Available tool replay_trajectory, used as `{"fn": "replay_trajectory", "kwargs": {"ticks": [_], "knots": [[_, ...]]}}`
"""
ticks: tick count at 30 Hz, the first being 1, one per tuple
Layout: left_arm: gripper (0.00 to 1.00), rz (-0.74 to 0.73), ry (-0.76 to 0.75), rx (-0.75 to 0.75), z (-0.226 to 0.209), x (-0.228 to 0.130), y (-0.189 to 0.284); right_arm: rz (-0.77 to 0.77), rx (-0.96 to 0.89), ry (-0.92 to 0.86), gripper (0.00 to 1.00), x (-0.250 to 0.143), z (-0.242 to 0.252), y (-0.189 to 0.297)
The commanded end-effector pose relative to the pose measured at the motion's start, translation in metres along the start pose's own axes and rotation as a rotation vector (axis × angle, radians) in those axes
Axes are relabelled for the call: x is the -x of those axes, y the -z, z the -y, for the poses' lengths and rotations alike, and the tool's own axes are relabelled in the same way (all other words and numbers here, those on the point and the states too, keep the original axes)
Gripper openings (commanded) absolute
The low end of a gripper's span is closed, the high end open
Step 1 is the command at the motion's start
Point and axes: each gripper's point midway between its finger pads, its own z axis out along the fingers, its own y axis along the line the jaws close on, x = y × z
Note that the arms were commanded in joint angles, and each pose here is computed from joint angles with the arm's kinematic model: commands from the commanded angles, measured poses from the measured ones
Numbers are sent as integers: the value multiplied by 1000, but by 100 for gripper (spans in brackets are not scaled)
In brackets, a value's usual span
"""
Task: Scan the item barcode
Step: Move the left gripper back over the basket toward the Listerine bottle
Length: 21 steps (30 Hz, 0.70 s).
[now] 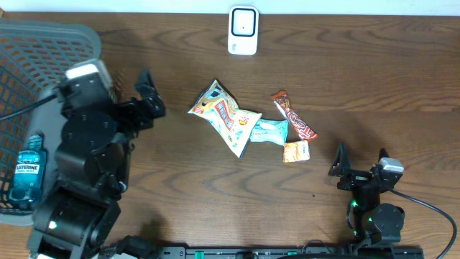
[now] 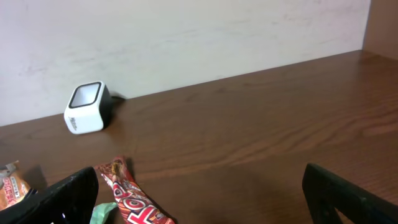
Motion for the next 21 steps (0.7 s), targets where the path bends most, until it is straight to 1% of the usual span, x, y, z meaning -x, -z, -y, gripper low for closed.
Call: {"fn": "replay_trajectory", "kwargs": {"ticks": [1, 7, 10, 14, 17, 18, 21], "knots": [[98, 91, 89, 149, -31, 23, 6, 5, -12, 13, 99, 1, 2, 0], [98, 181, 274, 329, -79, 37, 9, 5, -12, 13, 99, 1, 2, 0], [98, 210, 365, 425, -108, 38, 13, 5, -12, 13, 99, 1, 2, 0], [98, 202, 489, 614, -157, 20, 23, 5, -12, 13, 99, 1, 2, 0], [98, 167, 562, 758, -190, 0, 25, 5, -12, 13, 99, 1, 2, 0], [98, 142, 583, 795, -200, -7, 23, 5, -12, 13, 99, 1, 2, 0], [98, 38, 616, 836, -217, -29, 7, 5, -12, 13, 99, 1, 2, 0]]}}
